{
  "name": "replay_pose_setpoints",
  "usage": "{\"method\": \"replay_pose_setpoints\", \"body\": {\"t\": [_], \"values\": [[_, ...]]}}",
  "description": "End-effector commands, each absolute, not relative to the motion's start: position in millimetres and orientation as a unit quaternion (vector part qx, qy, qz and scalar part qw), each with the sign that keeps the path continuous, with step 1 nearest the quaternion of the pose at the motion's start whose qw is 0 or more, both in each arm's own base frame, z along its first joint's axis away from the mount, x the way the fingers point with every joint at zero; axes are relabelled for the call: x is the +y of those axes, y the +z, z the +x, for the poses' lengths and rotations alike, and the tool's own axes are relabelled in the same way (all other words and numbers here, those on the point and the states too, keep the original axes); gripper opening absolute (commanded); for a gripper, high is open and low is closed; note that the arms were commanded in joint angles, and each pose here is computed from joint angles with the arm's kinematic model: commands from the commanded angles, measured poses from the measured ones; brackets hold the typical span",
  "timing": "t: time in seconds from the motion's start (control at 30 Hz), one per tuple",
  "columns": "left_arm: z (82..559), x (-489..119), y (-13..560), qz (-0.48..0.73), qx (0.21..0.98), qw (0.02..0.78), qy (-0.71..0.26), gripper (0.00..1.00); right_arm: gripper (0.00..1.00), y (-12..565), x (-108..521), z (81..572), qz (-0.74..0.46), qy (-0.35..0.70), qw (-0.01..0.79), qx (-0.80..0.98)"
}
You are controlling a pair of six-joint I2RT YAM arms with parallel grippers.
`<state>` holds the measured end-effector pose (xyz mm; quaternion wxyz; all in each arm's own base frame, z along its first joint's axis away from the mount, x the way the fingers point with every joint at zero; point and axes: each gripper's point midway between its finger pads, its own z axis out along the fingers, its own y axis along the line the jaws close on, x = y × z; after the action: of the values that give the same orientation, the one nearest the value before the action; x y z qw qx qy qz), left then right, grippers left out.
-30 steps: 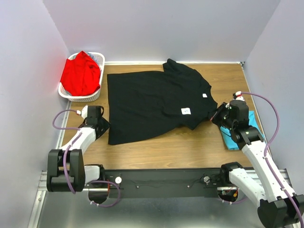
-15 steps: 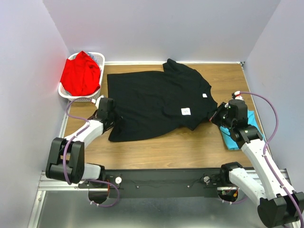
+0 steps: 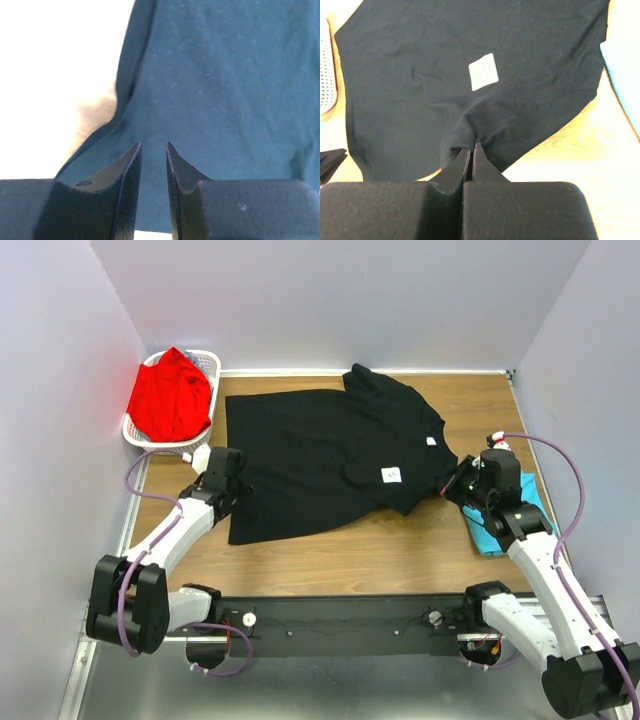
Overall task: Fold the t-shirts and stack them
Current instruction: Fold the tshirt
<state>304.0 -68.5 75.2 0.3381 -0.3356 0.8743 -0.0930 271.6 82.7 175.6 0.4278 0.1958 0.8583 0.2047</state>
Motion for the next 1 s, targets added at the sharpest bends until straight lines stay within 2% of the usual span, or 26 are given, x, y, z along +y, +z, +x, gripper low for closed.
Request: {"method": "replay_pose_setpoints", "body": {"t": [0.0,0.2,0.43,0.63,0.97], "values": [[279.1,-56.0,58.0,-0.367,0.873,0.316,-0.063,0.33,0.01,182.5,87.5,271.9,0.179,0.216,0.427,0.860],[260.0,-56.1,26.6,-0.383,0.879,0.279,-0.053,0.26,0.00,178.7,89.9,271.7,0.172,0.219,0.422,0.863],[244.2,-50.0,9.8,-0.408,0.879,0.246,-0.024,0.24,0.00,175.6,89.4,272.1,0.174,0.216,0.421,0.863],[230.7,-36.6,18.6,-0.419,0.875,0.243,0.012,0.23,0.01,177.0,85.5,275.2,0.176,0.206,0.427,0.863],[246.5,-22.0,50.3,-0.426,0.859,0.282,0.020,0.22,0.01,175.5,86.7,281.7,0.167,0.201,0.424,0.867]]}}
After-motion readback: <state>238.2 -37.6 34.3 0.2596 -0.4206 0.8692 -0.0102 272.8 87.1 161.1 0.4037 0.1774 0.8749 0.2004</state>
